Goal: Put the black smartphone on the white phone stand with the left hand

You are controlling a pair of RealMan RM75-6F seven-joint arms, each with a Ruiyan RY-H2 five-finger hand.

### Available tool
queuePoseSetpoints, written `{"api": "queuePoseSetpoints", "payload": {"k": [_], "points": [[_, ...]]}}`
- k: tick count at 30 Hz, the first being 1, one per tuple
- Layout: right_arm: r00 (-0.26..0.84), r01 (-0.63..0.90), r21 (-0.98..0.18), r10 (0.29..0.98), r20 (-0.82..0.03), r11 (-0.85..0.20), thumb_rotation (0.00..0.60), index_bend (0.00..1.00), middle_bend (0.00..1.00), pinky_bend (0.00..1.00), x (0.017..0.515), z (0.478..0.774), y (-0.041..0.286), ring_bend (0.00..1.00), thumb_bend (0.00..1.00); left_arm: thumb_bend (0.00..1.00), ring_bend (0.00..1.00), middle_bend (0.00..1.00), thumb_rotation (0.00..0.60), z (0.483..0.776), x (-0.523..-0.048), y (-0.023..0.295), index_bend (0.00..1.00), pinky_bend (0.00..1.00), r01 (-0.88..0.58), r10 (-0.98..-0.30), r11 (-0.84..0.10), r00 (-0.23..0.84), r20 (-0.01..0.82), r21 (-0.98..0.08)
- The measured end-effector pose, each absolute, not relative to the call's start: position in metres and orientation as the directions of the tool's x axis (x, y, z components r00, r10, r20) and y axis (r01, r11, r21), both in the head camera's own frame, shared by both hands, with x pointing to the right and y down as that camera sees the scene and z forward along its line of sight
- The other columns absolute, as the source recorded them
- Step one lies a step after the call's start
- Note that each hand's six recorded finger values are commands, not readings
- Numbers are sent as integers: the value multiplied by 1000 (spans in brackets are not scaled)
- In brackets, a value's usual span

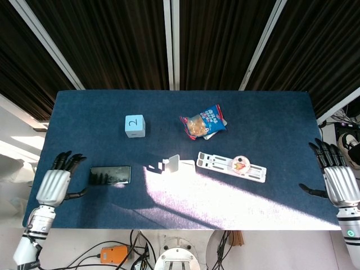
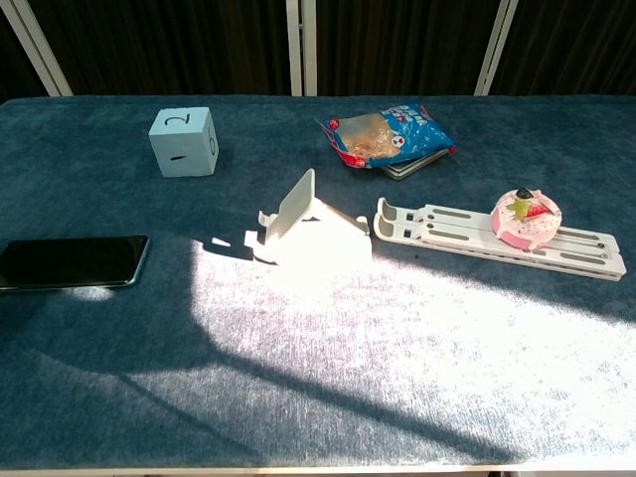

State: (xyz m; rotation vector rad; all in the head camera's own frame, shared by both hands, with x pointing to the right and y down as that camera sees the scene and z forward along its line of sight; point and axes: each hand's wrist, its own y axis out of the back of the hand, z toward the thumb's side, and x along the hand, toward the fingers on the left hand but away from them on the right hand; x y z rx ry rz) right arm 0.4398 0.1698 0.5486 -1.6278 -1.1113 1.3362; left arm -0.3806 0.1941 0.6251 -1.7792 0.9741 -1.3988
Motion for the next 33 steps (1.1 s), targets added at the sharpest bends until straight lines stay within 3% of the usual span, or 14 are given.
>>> {"api": "queuePoseSetpoints", "payload": {"k": [11, 33], "points": [[65, 163, -918, 932, -356, -362, 600, 0, 0, 32, 443, 554, 170, 0, 109, 159, 18, 143, 600, 687, -330, 177, 223, 0, -78, -739, -668, 182, 648, -740], [54, 169, -909, 925, -377, -380, 600, 0, 0, 32, 446, 562, 170, 0, 109, 144, 14, 143, 600, 724, -310, 181, 223, 0, -34, -685, -724, 149, 713, -689]]}}
